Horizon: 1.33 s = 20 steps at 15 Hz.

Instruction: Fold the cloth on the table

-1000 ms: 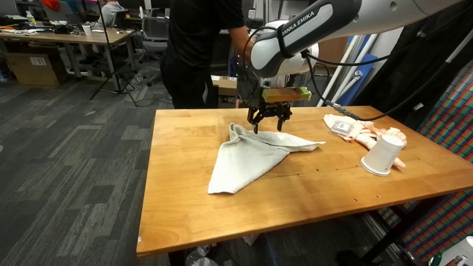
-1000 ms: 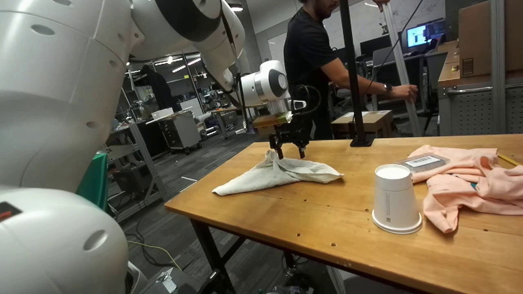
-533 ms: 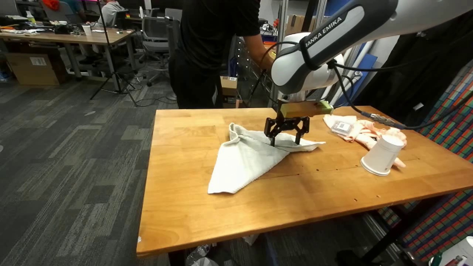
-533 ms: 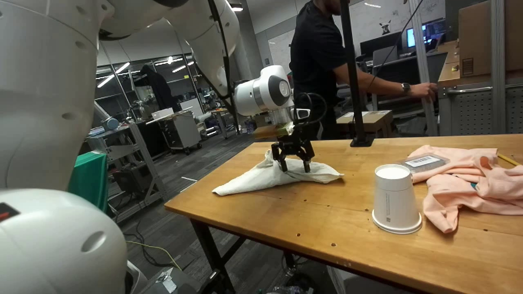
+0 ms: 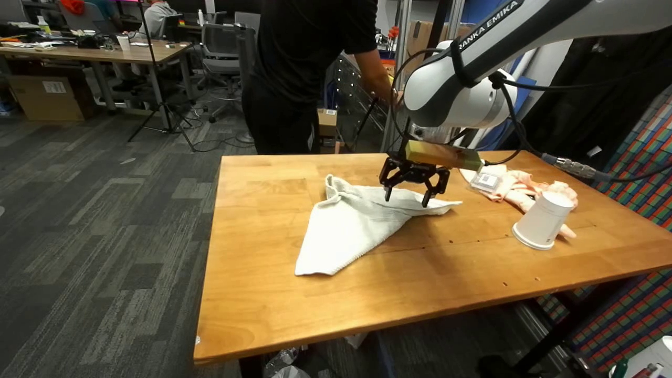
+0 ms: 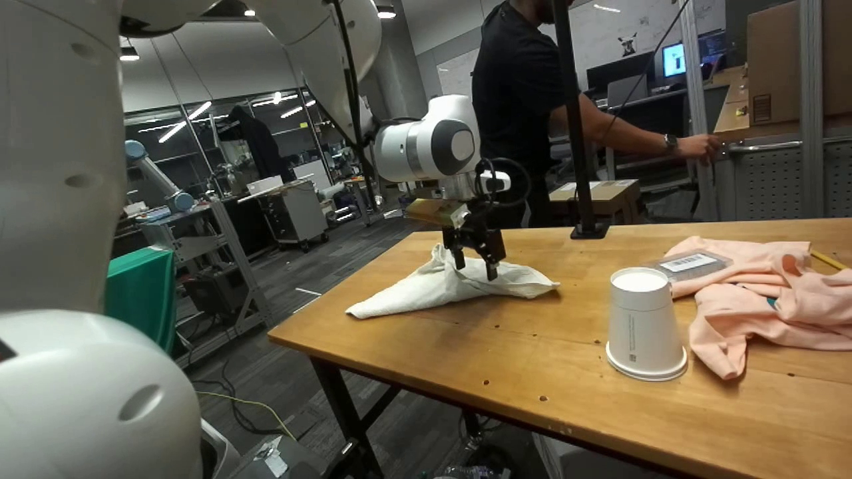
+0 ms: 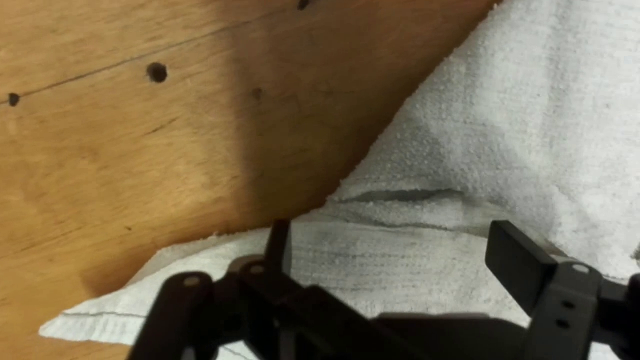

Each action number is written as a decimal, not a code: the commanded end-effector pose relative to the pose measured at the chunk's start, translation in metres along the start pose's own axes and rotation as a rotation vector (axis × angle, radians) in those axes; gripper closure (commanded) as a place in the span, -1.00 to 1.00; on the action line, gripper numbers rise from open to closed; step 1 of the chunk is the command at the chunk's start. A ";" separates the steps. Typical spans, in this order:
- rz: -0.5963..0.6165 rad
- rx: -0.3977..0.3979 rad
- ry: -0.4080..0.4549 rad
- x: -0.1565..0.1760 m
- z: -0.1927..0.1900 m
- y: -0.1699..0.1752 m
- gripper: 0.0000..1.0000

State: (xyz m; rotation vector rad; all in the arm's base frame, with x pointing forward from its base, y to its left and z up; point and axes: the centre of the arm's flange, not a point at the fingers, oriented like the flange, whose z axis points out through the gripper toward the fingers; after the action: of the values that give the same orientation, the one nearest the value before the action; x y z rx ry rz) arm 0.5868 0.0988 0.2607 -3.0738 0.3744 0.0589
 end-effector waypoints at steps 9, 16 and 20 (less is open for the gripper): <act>0.091 -0.174 0.141 -0.004 -0.017 0.034 -1.00; 0.113 -0.176 0.140 0.019 -0.022 0.048 -1.00; 0.127 -0.175 0.120 0.025 -0.010 0.061 -1.00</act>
State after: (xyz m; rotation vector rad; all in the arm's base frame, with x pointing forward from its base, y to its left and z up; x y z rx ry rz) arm 0.5890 0.0434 0.2689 -3.2328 0.5774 -0.1043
